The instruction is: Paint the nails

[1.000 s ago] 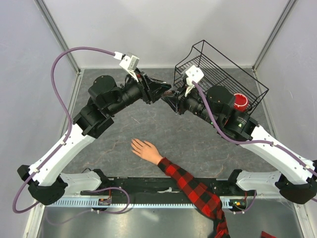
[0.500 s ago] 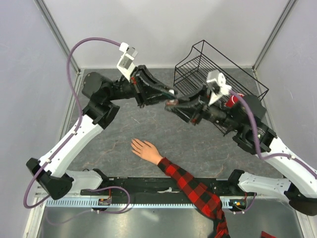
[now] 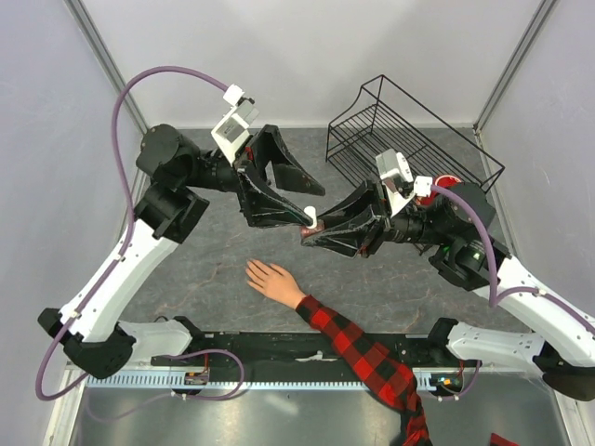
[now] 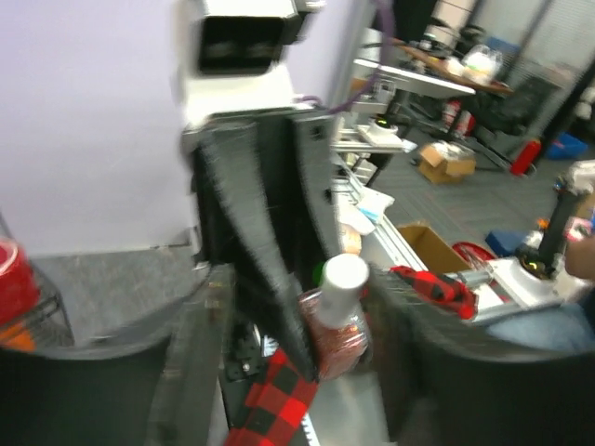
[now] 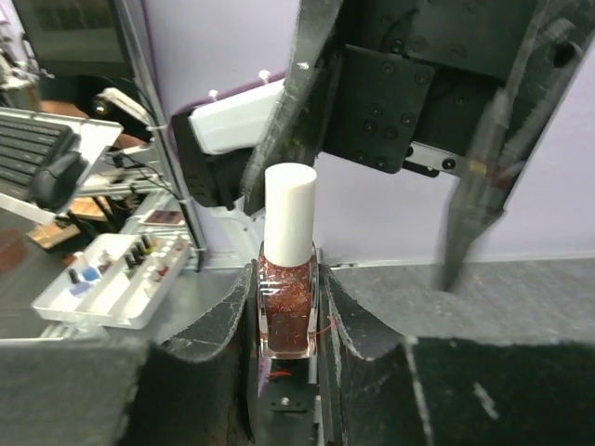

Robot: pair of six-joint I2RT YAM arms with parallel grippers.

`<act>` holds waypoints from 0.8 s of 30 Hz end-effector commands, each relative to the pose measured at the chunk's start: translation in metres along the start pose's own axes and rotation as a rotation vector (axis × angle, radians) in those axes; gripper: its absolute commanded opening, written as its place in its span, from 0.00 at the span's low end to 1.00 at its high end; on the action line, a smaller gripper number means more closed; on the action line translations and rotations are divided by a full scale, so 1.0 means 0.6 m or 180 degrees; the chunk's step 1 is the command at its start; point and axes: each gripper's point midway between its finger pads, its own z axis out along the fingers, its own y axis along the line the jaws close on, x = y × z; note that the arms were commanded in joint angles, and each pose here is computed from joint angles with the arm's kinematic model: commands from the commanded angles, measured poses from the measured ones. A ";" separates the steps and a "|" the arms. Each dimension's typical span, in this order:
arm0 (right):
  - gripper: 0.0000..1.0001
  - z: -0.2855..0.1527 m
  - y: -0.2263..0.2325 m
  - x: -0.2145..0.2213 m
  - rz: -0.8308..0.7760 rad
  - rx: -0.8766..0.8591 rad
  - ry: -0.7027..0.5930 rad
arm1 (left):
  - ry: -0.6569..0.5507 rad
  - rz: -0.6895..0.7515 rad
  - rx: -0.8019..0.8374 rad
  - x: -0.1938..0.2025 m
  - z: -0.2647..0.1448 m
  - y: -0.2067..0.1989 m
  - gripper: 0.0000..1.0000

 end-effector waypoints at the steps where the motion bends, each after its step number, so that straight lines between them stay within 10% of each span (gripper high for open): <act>1: 0.00 -0.010 -0.047 -0.028 -0.0542 0.0539 0.0033 | 0.0015 0.0295 -0.0865 -0.001 -0.031 0.040 0.85; 6: 0.00 -0.028 -0.144 -0.012 -0.0641 0.1466 0.0231 | -0.0365 0.0550 -0.1968 -0.038 -0.091 0.077 0.96; 11: 0.00 -0.054 -0.217 -0.015 -0.0729 0.2243 0.0271 | -0.0656 0.0425 -0.2573 -0.046 -0.131 0.114 0.76; 24: 0.00 -0.055 -0.240 -0.020 -0.0756 0.2447 0.0252 | -0.0607 0.0188 -0.3081 -0.010 -0.112 0.206 0.62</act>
